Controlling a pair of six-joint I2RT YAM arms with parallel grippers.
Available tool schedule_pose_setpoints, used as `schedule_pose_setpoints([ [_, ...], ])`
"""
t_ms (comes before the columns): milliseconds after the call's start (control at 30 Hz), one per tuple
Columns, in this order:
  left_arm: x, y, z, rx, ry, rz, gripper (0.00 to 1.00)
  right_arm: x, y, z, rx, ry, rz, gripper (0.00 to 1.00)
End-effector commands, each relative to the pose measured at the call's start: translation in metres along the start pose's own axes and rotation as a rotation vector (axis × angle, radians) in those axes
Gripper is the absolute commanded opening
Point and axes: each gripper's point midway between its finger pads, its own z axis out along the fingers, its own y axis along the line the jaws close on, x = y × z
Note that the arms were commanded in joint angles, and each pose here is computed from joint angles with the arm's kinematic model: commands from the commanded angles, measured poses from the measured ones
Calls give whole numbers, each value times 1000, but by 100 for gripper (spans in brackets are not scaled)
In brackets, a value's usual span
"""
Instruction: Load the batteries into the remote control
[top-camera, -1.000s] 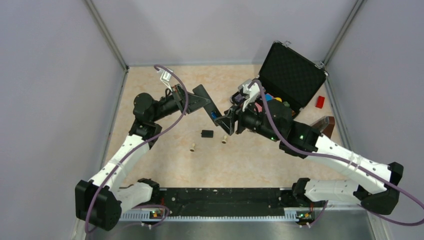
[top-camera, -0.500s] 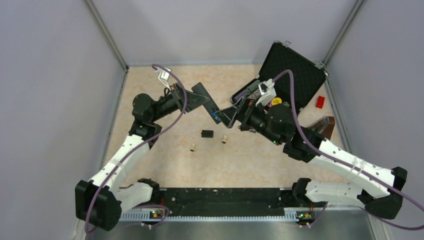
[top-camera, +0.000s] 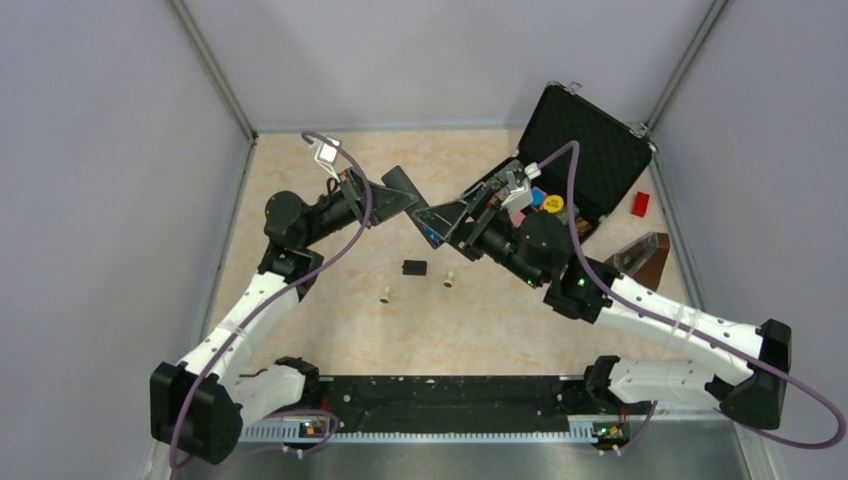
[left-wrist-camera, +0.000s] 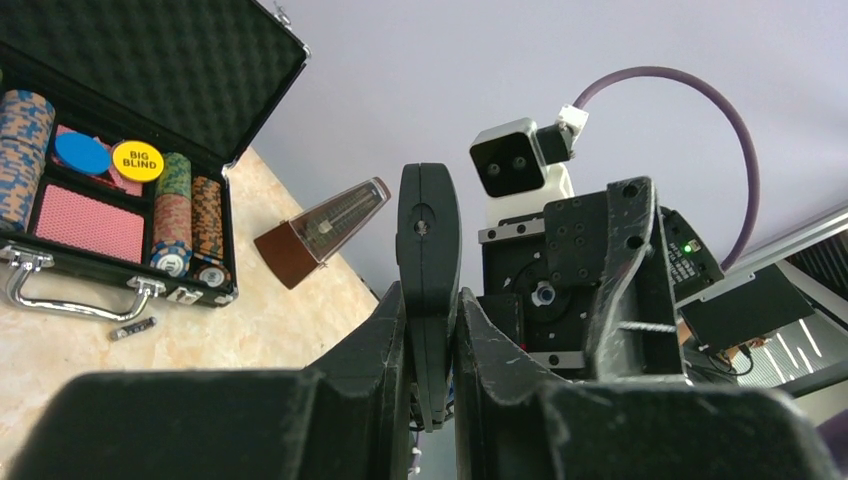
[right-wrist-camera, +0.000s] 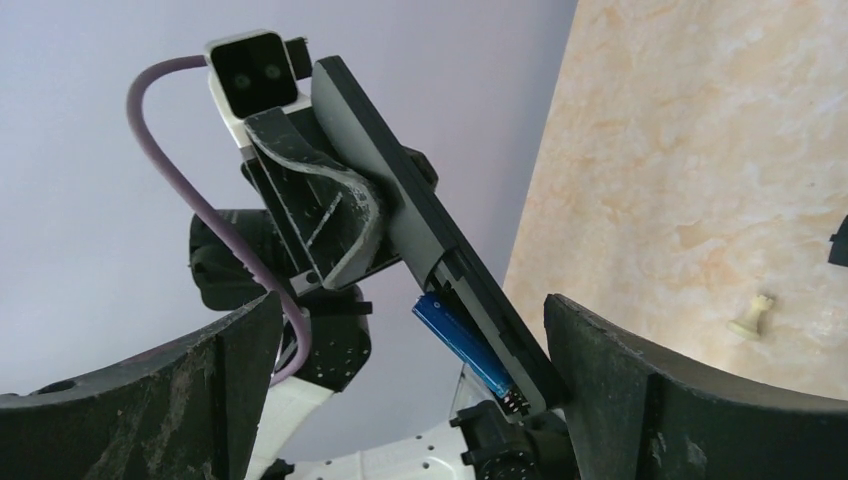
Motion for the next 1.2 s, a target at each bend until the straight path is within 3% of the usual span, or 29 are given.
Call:
schedule_pose_setpoints([
  [0,-3,-20,-5,65,-30,55,0,-7,15,6,-58,-24,83,99],
  [433,-4,-22,-3,78,-22,68,0,-1,2,10,-24,0,101,69],
  [567,-3,-25,-4,86,-19,76,0,4,-4,14,-11,31,128,51],
  [1167,-23,-54,-9,111,-113,20,0,9,-8,15,-56,36,159,33],
])
